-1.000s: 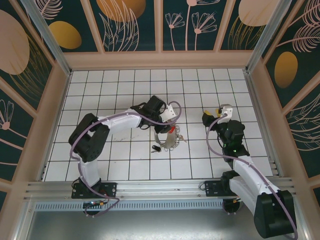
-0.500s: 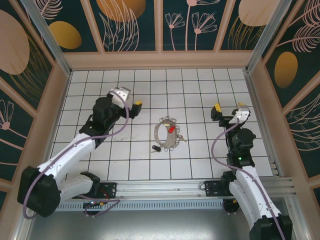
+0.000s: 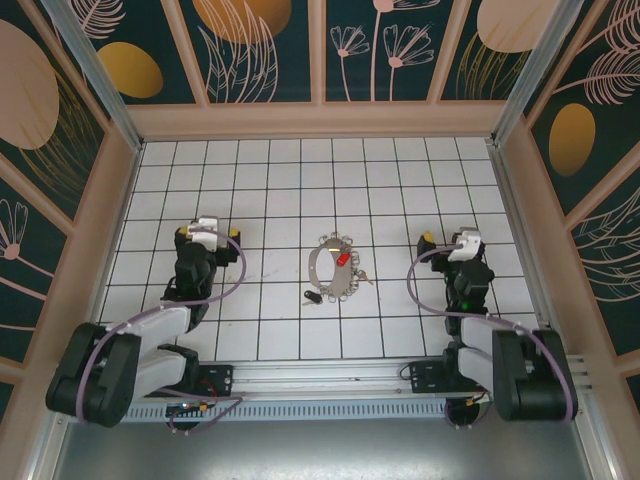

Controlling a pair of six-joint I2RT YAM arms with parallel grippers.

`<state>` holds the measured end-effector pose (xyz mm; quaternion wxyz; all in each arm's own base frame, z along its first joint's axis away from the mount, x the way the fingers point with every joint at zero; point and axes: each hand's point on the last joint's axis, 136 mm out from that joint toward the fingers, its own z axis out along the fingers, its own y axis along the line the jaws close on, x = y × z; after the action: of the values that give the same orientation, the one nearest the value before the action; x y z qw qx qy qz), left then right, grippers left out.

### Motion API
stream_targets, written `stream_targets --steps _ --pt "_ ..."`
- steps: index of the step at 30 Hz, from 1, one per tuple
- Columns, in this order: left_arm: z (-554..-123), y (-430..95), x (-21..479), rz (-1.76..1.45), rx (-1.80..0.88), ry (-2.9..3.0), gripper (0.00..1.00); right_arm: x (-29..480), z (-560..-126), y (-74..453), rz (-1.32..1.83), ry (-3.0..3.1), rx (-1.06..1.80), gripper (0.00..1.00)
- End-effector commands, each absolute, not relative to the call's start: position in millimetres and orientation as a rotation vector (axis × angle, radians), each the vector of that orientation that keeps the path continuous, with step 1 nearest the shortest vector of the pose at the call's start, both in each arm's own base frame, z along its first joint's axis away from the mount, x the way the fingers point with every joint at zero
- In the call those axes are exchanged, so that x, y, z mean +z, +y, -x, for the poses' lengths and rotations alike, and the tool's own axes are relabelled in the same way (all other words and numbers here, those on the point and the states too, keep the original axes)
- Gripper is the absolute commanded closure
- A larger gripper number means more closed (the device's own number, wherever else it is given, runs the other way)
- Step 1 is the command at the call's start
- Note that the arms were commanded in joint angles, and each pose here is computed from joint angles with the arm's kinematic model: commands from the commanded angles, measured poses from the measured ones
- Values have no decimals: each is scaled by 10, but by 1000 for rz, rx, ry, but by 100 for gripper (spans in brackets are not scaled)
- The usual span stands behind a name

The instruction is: Put the keys on the keyring

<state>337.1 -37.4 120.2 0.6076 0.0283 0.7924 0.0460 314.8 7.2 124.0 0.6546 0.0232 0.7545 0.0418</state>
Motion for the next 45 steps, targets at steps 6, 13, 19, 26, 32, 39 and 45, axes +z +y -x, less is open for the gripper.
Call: stream_targets --steps 6,13,19,26,32,39,45 --pt "-3669 -387 1502 -77 123 1680 1 1432 -3424 36 -30 1580 91 1" --pt "-3565 -83 1540 56 170 1597 1 1245 -3721 -40 -84 1685 53 1" --pt "-3695 75 1368 89 52 1655 1 1218 -3755 -154 -151 1702 33 1" --pt "-3730 85 1371 98 54 1643 1 1213 -3757 -148 -148 1705 34 1" --pt "-3732 91 1365 102 56 1648 1 1212 -3758 -149 -148 1706 35 1" --pt "-3731 114 1374 117 63 1645 1 1194 -3773 -144 -145 1716 37 1" --pt "-3723 119 1371 117 66 1645 1 1210 -3769 -143 -146 1710 41 1"
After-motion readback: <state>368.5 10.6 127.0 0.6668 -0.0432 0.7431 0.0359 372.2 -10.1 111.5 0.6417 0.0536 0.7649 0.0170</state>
